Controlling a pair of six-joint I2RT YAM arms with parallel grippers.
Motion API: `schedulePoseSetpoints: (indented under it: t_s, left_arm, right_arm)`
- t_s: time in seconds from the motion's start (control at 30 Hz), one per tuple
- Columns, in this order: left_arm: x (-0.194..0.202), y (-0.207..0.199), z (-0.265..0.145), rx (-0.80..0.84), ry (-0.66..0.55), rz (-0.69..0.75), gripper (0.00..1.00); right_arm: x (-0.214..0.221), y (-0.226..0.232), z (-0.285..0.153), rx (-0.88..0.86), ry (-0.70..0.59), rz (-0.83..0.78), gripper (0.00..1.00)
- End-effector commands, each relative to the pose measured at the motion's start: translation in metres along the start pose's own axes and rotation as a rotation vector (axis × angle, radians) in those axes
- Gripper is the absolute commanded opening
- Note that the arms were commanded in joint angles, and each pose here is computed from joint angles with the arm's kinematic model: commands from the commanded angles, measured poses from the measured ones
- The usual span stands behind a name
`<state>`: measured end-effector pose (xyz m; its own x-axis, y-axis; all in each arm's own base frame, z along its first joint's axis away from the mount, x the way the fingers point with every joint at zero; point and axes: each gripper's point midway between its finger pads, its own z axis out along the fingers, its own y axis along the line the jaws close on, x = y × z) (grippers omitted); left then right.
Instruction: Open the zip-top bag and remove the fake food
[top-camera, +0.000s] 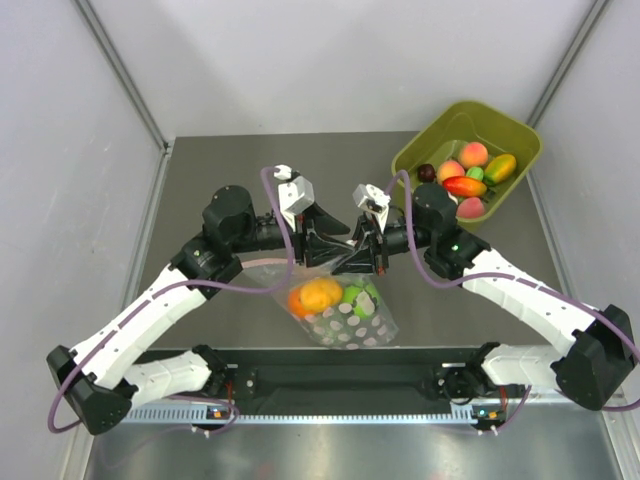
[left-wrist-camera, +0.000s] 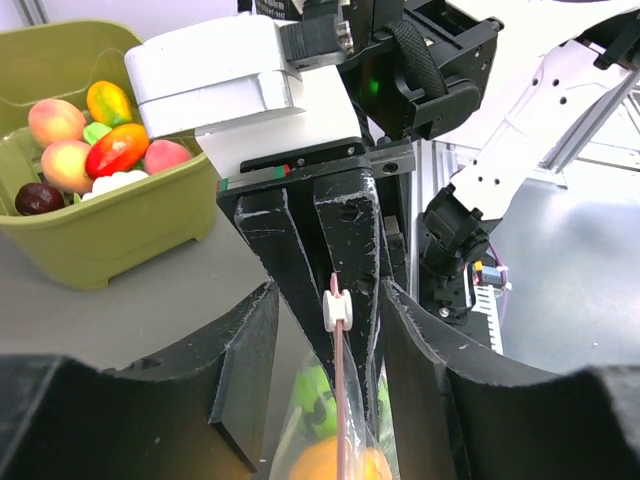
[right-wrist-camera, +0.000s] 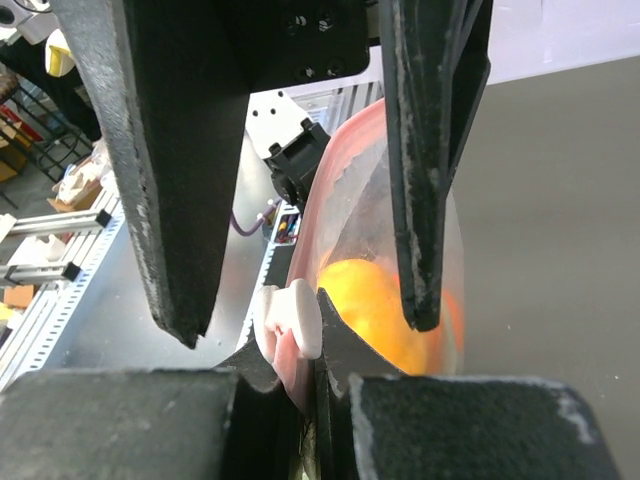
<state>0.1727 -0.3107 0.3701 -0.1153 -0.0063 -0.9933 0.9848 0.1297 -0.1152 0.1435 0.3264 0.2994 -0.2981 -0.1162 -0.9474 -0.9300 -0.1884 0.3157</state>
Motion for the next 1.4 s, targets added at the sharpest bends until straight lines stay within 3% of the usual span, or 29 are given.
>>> schedulePoseSetpoints:
  t_s: [0.0,0.3,0.67,1.37]
  left_arm:
    - [-0.014,-0.001,0.004,0.027,-0.047,0.031,0.49]
    - [-0.010,0.000,0.006,0.030,-0.035,0.026,0.42]
    - [0.007,-0.007,0.003,0.082,0.037,0.007,0.06]
    - [0.024,0.000,-0.017,0.017,0.128,0.034,0.00]
  right_arm:
    - [-0.019,0.010,-0.003,-0.041,-0.035,-0.100,0.00]
    - [-0.020,0.013,-0.004,-0.041,-0.038,-0.113,0.00]
    - [-0.023,0.005,-0.009,0.037,-0.056,-0.125,0.00]
    - [-0.042,-0.013,-0.063,0.276,-0.171,-0.140,0.00]
